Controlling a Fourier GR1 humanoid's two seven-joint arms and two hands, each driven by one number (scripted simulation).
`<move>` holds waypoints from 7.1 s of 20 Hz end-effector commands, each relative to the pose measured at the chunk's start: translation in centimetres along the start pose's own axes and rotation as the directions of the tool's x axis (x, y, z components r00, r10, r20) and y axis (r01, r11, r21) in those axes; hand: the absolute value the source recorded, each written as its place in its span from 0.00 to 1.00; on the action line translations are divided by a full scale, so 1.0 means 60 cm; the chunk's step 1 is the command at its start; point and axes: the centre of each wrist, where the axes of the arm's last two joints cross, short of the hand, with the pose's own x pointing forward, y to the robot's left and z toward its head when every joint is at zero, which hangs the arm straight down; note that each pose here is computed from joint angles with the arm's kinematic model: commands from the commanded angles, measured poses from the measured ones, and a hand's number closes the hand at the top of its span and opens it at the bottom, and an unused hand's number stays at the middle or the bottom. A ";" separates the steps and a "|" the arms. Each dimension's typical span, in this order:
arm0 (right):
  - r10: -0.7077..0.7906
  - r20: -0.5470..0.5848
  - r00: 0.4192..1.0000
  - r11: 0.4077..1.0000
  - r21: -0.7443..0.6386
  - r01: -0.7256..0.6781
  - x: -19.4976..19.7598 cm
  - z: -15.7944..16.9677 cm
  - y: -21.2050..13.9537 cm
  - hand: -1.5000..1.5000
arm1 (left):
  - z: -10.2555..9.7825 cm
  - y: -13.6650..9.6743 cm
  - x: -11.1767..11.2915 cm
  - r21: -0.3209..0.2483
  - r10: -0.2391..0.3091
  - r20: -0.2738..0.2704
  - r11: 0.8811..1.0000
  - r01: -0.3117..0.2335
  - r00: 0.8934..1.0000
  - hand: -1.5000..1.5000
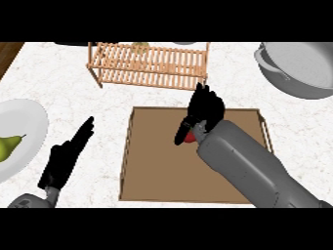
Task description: Pick the tomato from the tray and place it in the tiered shelf
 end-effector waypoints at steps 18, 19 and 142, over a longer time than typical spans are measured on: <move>0.168 -0.333 0.928 0.985 0.009 -0.175 0.040 -0.024 0.053 0.00 | 0.004 0.006 -0.021 0.029 0.004 -0.009 1.000 -0.003 1.000 0.50; 0.172 -0.321 0.931 0.984 0.014 -0.177 0.036 -0.018 0.051 0.00 | 0.023 0.019 -0.023 0.023 0.030 -0.004 0.999 -0.029 1.000 0.50; -0.783 0.493 0.379 0.077 -0.528 0.846 -0.046 -0.106 -0.281 0.00 | 0.023 0.041 -0.017 0.088 0.027 -0.051 0.996 -0.023 0.998 0.50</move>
